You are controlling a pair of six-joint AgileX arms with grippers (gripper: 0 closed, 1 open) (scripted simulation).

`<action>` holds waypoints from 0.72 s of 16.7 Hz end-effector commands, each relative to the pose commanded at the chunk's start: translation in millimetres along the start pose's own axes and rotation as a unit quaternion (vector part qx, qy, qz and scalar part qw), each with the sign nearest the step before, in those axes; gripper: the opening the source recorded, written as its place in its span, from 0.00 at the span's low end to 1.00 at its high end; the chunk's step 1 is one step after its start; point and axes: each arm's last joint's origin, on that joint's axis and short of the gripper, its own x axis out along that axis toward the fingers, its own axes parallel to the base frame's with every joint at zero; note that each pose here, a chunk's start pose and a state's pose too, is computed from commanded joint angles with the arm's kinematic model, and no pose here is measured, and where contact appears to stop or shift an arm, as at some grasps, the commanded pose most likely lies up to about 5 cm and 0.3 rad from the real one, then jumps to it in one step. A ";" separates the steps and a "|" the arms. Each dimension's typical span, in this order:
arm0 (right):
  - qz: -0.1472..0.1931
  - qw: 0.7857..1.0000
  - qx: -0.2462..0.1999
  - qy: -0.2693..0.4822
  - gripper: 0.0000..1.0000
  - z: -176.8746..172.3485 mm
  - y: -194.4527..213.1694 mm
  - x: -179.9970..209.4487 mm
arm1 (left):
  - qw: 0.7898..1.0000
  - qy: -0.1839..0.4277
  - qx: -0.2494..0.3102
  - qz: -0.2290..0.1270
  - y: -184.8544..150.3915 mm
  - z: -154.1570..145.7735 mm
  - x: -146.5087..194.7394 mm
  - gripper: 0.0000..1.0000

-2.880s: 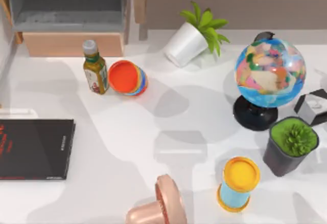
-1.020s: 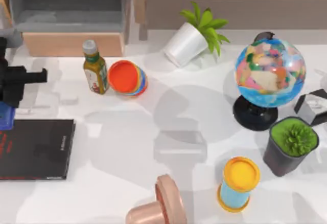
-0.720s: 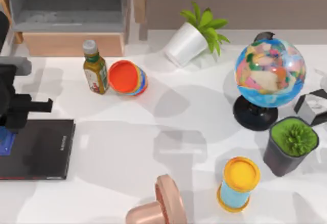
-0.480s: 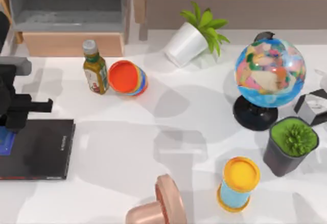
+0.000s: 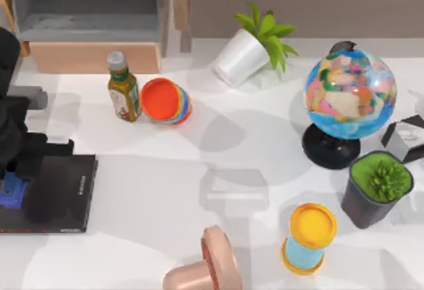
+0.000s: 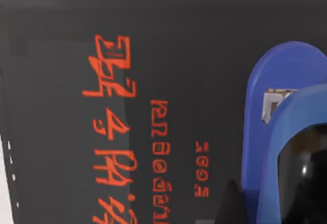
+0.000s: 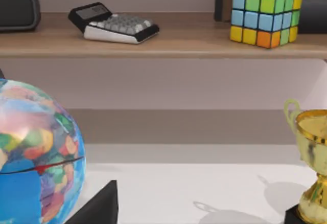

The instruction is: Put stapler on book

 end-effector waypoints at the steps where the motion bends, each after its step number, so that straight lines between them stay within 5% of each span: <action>1: 0.000 1.000 0.000 0.000 1.00 0.0 0.0 0.0 | 1.000 0.000 0.000 0.000 0.0 -0.1 0.5 0.00; 3: 0.000 1.000 0.000 0.000 1.00 0.0 0.0 0.0 | 1.000 0.000 0.000 0.000 0.0 -0.1 0.5 0.00; 12: 0.000 1.000 0.000 0.000 1.00 0.0 0.0 0.0 | 1.000 0.000 0.000 0.000 0.0 -0.1 0.5 0.68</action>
